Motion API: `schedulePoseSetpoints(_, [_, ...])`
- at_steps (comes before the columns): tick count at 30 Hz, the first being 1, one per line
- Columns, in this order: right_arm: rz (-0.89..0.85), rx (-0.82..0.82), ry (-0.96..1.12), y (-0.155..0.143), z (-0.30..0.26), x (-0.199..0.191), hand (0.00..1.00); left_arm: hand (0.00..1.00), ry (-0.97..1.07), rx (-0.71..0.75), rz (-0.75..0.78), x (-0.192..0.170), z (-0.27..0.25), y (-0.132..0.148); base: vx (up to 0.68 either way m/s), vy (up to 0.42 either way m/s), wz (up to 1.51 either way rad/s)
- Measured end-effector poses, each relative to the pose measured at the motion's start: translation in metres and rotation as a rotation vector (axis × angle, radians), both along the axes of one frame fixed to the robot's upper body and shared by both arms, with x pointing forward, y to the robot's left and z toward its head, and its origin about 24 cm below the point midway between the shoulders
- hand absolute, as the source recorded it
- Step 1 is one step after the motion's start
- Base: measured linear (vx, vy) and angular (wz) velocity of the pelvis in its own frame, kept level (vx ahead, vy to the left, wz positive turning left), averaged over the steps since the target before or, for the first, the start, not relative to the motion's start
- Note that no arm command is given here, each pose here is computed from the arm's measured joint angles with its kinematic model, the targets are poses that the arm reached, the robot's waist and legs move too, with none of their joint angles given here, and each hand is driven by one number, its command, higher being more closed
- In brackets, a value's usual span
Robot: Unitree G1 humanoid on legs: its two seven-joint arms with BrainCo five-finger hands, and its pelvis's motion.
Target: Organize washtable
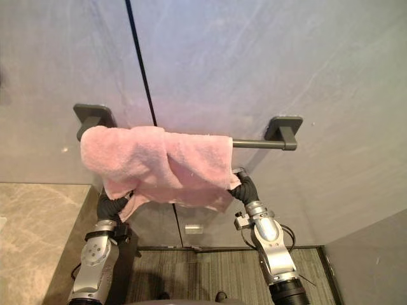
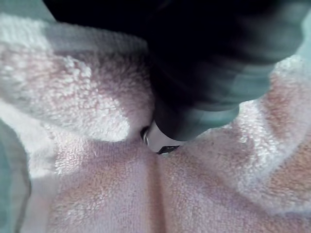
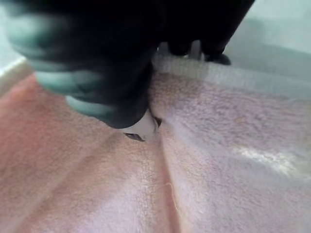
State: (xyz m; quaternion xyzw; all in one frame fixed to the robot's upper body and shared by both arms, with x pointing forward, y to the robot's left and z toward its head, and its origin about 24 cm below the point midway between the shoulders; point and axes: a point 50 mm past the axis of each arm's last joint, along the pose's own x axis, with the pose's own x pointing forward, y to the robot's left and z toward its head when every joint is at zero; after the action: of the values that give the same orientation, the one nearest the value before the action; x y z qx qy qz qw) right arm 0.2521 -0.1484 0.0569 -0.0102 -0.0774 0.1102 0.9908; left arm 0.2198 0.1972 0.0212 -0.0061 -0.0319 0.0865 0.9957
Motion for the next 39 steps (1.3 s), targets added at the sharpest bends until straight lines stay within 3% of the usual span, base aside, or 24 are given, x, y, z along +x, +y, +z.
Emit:
schedulePoseSetpoints(12, [-0.042,-0.003,-0.015,-0.009,0.002,0.000,1.00,1.00,-0.043,-0.003,-0.042,0.003,0.009,-0.007,0.00,0.000,0.00])
schedulePoseSetpoints(21, [-0.054,-0.009,0.043,-0.012,-0.011,-0.001,1.00,1.00,0.062,-0.082,-0.030,0.000,-0.017,-0.013,0.00,0.000,-0.01])
schedulePoseSetpoints(39, [-0.043,-0.072,0.126,-0.007,-0.037,-0.004,1.00,1.00,0.117,-0.101,-0.031,-0.001,-0.031,-0.012,0.00,-0.001,0.02])
